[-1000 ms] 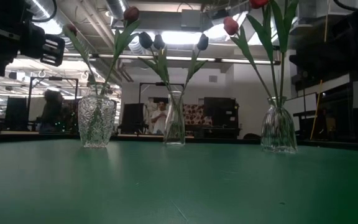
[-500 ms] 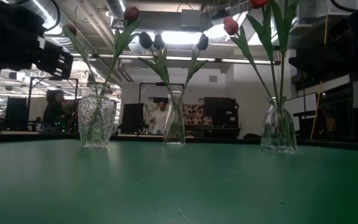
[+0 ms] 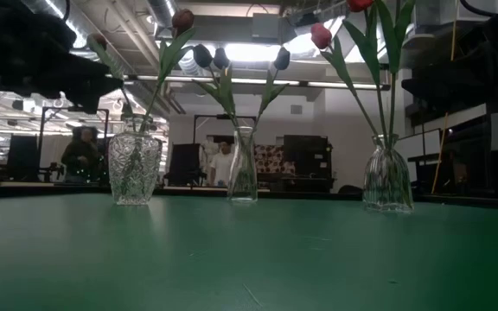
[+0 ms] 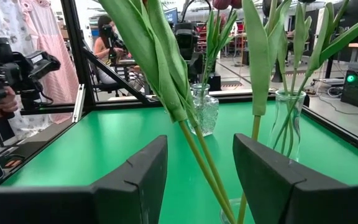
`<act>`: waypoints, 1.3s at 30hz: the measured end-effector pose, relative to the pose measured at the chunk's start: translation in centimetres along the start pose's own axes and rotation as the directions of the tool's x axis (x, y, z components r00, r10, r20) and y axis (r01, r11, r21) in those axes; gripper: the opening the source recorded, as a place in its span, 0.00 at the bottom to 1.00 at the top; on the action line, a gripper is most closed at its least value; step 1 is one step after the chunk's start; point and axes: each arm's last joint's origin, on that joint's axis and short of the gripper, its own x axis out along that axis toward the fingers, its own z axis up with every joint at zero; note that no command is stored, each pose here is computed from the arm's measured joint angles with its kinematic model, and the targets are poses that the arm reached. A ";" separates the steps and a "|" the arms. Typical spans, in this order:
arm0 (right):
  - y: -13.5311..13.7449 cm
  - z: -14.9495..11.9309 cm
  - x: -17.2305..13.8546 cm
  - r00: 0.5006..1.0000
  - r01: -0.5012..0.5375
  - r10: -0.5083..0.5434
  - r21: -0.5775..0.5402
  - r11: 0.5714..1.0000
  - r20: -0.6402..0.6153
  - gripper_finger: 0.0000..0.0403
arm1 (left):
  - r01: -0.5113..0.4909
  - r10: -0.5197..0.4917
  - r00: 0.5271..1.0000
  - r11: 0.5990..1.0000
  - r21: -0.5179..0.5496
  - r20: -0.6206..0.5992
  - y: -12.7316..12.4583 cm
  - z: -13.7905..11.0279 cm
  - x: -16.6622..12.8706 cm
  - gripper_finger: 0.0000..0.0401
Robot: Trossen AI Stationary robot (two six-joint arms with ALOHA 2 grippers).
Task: Sort flowers into vase by color
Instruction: Return to Home Position
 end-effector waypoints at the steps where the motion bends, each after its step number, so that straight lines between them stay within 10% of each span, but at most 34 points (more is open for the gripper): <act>1: 0.0 0.0 0.0 1.000 -0.004 0.004 0.000 1.000 0.000 0.46 | 0.025 -0.025 1.000 1.000 0.014 0.002 -0.3 0.0 0.0 0.43; 39: 0.0 0.0 0.0 1.000 -0.008 0.008 -0.001 1.000 0.000 0.46 | 0.100 -0.100 0.993 0.995 0.010 0.058 -2.2 0.4 0.1 0.43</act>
